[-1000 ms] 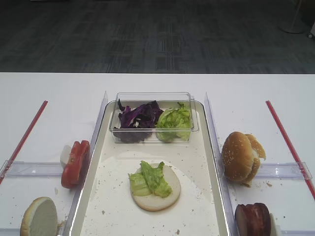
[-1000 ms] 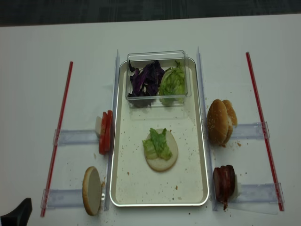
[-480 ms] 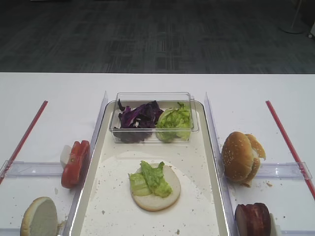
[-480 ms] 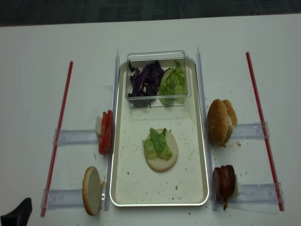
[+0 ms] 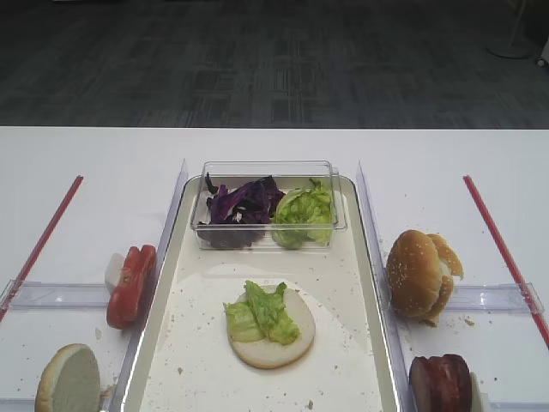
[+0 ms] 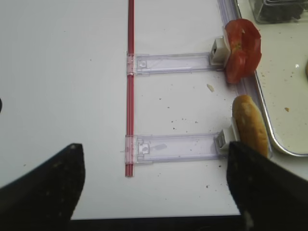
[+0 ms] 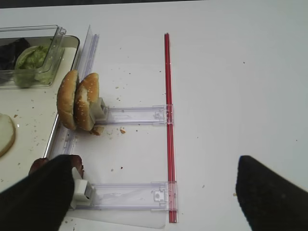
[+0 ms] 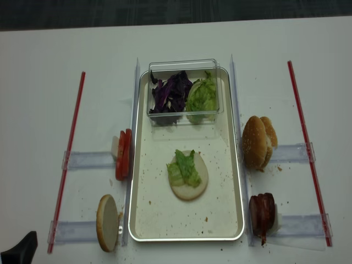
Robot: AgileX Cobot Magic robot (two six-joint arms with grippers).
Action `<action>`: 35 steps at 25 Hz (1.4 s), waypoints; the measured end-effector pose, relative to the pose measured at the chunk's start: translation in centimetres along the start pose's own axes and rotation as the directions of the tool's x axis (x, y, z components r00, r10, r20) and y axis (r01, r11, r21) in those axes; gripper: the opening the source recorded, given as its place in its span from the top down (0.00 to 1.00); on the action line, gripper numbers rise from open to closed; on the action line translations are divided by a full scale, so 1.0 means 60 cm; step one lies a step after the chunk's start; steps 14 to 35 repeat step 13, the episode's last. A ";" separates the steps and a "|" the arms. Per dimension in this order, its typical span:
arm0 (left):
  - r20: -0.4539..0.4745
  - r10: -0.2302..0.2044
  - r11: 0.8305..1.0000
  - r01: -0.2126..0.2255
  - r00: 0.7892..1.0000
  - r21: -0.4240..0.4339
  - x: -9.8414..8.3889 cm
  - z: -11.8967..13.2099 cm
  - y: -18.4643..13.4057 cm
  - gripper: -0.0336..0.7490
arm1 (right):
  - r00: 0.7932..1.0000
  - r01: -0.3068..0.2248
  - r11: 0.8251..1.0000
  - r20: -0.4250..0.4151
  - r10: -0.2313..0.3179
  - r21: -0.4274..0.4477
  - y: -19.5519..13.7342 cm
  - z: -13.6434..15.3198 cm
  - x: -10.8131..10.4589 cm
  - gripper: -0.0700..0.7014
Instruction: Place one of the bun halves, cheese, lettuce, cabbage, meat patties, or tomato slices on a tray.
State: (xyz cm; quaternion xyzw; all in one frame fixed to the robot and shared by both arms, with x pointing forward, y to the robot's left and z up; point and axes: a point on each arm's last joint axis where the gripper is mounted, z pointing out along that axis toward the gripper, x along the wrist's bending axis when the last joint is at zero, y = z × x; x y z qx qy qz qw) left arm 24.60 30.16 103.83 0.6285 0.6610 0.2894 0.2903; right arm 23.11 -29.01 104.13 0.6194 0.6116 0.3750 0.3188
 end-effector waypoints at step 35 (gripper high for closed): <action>0.000 0.000 1.000 0.000 1.000 0.000 0.000 0.000 0.000 0.25 | 1.000 0.000 1.000 0.000 0.000 0.000 0.000 0.000 0.000 0.01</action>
